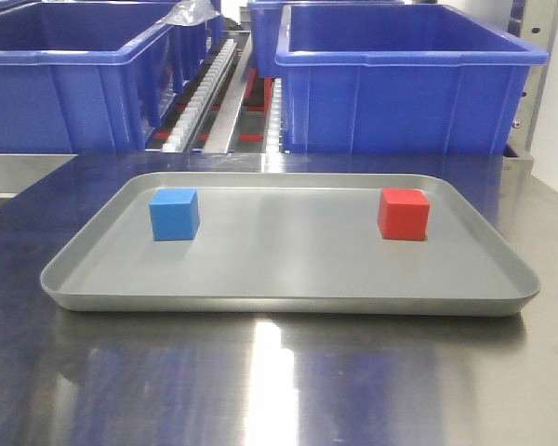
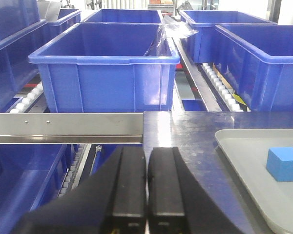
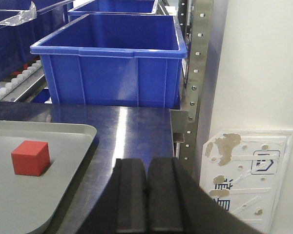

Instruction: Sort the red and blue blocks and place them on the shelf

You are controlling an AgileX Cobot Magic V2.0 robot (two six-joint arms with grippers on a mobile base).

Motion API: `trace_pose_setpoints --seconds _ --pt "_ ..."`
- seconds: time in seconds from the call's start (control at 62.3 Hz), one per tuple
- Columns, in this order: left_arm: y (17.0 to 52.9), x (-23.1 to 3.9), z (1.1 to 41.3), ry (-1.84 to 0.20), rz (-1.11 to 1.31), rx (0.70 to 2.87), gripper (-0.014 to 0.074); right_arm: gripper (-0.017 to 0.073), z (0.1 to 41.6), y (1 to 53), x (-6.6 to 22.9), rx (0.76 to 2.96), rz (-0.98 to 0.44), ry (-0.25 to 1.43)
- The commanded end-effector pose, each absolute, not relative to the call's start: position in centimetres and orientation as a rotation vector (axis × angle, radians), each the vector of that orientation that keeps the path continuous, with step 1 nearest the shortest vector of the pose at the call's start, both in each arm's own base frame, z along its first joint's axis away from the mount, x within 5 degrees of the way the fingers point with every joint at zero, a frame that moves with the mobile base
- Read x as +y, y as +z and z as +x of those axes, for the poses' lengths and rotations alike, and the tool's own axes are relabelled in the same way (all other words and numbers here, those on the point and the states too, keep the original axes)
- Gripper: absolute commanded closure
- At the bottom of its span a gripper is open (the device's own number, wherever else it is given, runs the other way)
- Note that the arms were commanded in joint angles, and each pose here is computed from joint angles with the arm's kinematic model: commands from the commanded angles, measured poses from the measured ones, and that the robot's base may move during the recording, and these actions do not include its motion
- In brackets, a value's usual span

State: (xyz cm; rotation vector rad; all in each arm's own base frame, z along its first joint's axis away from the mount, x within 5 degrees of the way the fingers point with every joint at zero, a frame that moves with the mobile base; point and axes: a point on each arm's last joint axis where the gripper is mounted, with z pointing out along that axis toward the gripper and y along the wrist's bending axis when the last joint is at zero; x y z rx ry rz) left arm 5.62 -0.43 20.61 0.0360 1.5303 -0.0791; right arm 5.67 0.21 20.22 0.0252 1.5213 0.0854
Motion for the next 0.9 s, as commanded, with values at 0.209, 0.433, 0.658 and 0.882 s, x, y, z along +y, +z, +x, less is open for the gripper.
trace_pose_setpoints --seconds 0.209,0.433,0.658,0.882 --pt "20.5 -0.4 5.6 -0.085 0.021 1.462 0.0469 0.0503 5.2 22.5 0.2 1.363 0.013 0.073" --pt "20.5 -0.4 5.6 -0.085 0.021 1.462 0.0469 0.0503 4.6 24.9 0.1 1.483 0.016 0.069" --pt "20.5 -0.4 5.6 -0.085 0.021 1.462 0.0469 0.0503 5.7 27.6 0.2 1.628 0.019 0.064" --pt "20.5 -0.4 5.6 -0.085 0.021 1.462 0.0469 0.0503 9.1 29.1 0.4 1.783 0.048 0.1"
